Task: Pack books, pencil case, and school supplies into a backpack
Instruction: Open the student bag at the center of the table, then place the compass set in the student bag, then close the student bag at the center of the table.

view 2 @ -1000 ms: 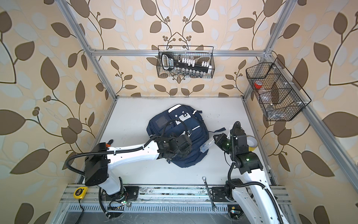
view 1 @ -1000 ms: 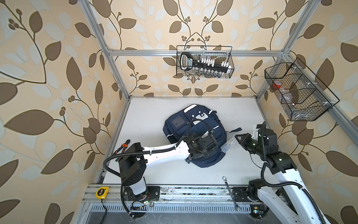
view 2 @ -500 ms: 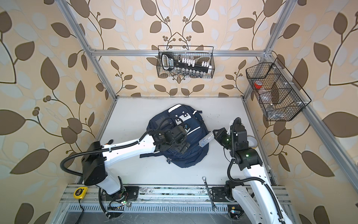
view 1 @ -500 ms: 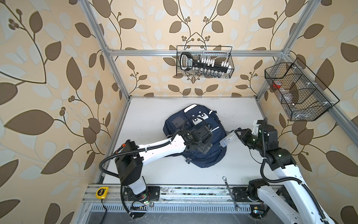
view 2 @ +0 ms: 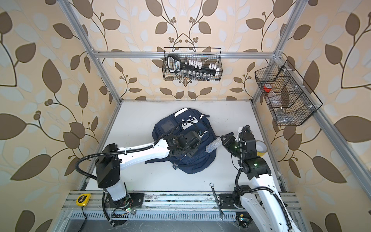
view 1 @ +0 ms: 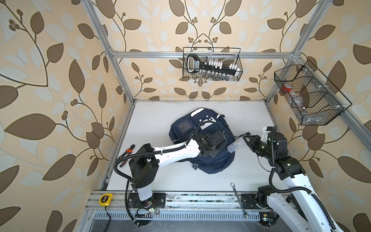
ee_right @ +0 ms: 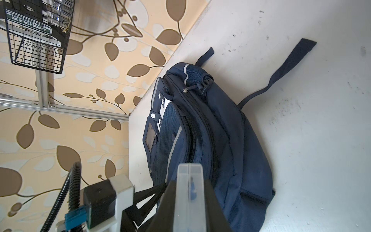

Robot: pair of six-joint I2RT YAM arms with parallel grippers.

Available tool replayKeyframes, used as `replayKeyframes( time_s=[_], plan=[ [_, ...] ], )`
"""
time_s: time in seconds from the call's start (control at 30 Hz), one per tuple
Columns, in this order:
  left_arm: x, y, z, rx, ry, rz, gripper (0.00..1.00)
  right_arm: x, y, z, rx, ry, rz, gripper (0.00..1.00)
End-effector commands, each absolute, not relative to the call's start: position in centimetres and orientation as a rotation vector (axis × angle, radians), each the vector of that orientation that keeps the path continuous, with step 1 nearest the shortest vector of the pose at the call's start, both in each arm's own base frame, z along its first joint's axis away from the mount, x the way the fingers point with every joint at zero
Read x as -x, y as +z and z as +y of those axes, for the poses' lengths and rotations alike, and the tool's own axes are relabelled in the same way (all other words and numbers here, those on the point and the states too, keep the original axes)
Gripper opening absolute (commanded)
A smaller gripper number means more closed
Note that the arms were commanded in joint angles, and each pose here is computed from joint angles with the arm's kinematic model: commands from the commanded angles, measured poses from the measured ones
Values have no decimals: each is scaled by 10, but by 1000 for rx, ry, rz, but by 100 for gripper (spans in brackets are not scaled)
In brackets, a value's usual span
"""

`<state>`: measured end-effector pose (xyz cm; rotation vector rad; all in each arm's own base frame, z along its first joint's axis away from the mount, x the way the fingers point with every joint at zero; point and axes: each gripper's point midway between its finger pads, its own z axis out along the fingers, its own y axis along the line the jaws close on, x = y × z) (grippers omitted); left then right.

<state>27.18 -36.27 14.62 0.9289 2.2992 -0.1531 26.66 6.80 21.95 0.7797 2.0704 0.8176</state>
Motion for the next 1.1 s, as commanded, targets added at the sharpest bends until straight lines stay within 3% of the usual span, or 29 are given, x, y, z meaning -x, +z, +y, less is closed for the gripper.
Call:
replayKeyframes(
  time_s=[0.0,0.03,0.27,0.47,0.87,0.97,1.03,1.07],
  plan=[
    [-284,187,-361,-842,-206,2196,10,-273,222,72,-786,864,2044,0],
    [-286,184,-359,-840,-194,2213,0,-275,221,73,-787,873,2044,0],
    [-279,224,-363,-748,-376,2171,0,-303,225,97,-777,1059,1940,0],
    [-274,255,-367,-668,-503,2133,0,-318,221,148,-720,1061,1992,0],
    [-266,268,-389,-583,-726,2148,0,-344,193,207,-761,1138,1997,0],
    [-280,264,-380,-500,-733,2210,1,-318,184,191,-761,930,2048,52],
    [-285,254,-378,-437,-821,2293,27,-294,189,162,-779,878,1973,66],
    [-285,251,-378,-425,-837,2316,33,-286,192,151,-773,863,1950,69]
  ],
)
